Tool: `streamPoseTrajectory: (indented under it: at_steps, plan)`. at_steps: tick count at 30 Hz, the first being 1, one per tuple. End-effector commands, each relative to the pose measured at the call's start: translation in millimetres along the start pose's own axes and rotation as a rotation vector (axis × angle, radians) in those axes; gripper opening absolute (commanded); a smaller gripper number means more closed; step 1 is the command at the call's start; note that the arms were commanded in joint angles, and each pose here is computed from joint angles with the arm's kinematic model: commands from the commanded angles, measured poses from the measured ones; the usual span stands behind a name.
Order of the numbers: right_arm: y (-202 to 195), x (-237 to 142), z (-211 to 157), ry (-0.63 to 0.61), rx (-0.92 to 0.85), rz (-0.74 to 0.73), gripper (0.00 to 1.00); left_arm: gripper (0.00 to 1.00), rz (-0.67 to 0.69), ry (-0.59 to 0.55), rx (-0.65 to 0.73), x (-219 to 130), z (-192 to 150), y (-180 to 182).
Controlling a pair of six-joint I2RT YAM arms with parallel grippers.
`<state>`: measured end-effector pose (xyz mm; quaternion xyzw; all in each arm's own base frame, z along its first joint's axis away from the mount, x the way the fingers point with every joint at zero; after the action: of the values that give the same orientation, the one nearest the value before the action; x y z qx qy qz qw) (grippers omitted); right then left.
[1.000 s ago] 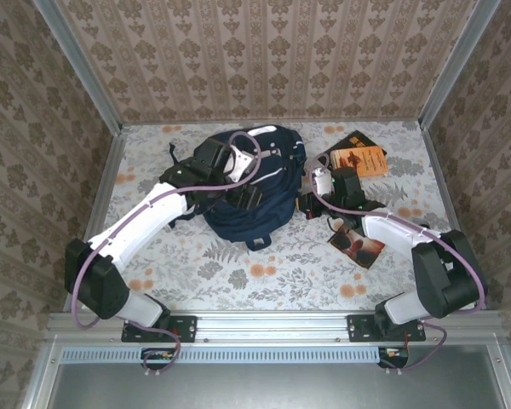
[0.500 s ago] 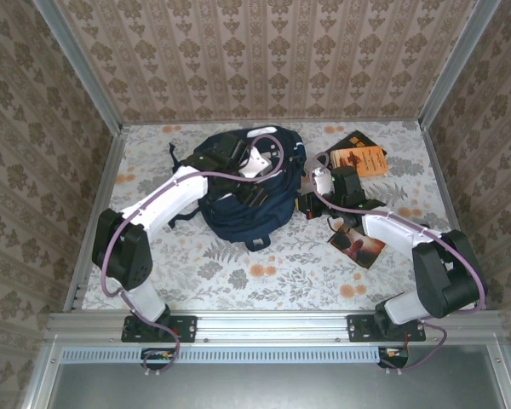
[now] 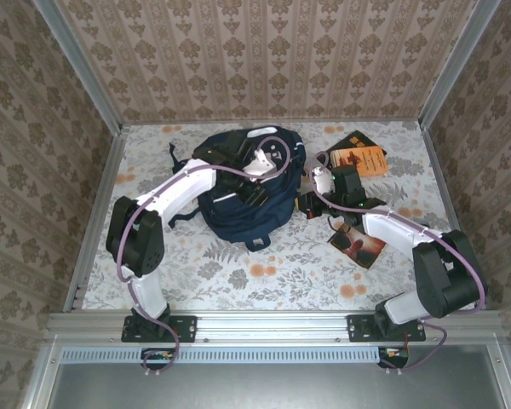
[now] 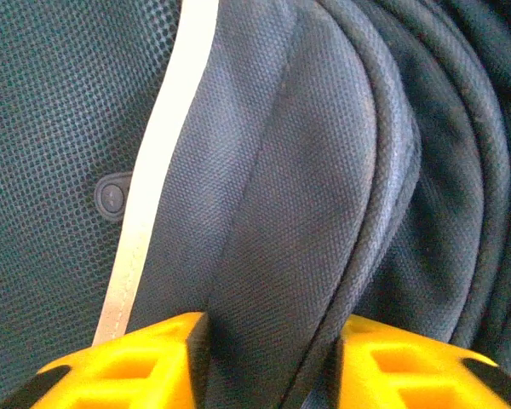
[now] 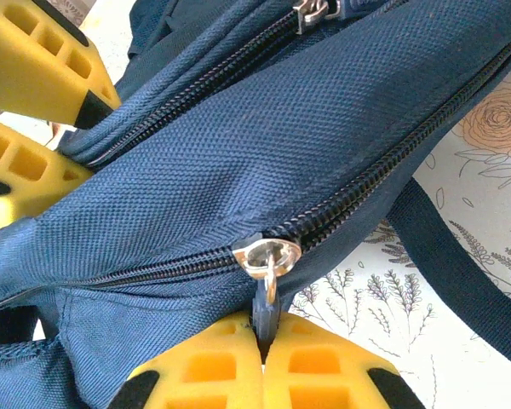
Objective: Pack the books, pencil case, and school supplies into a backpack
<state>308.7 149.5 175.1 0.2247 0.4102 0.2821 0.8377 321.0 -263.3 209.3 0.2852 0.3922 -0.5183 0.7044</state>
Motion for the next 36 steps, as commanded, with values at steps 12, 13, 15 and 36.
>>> streamPoseTrajectory:
  at_steps: [12, 13, 15, 36]
  plan:
    - [26, -25, 7, 0.011, -0.16, -0.09, 0.0, 0.01, 0.33, -0.155, -0.214, -32, 32, 35]
    - [31, -25, 3, 0.028, -0.182, -0.096, 0.0, 0.01, 0.36, -0.153, -0.229, -34, 32, 36]
    - [44, -25, -6, 0.065, -0.227, -0.082, 0.0, 0.0, 0.424, -0.149, -0.269, -37, 34, 38]
    - [92, 15, -44, 0.077, -0.155, 0.173, 0.01, 0.0, 0.365, -0.305, -0.391, -58, 40, 37]
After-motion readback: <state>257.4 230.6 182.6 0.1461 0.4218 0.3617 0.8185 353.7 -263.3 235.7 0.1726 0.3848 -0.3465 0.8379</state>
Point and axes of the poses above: each hand's point on the last joint's axis, 136 mm out from that joint toward the fingers, its own x axis out along the fingers, its own y axis along the line the jaws close on, z = x × y, the point moved 8 cm from there along -x, back along the fingers, and after that the axes turned 15 degrees about x, right-handed, at the moved point
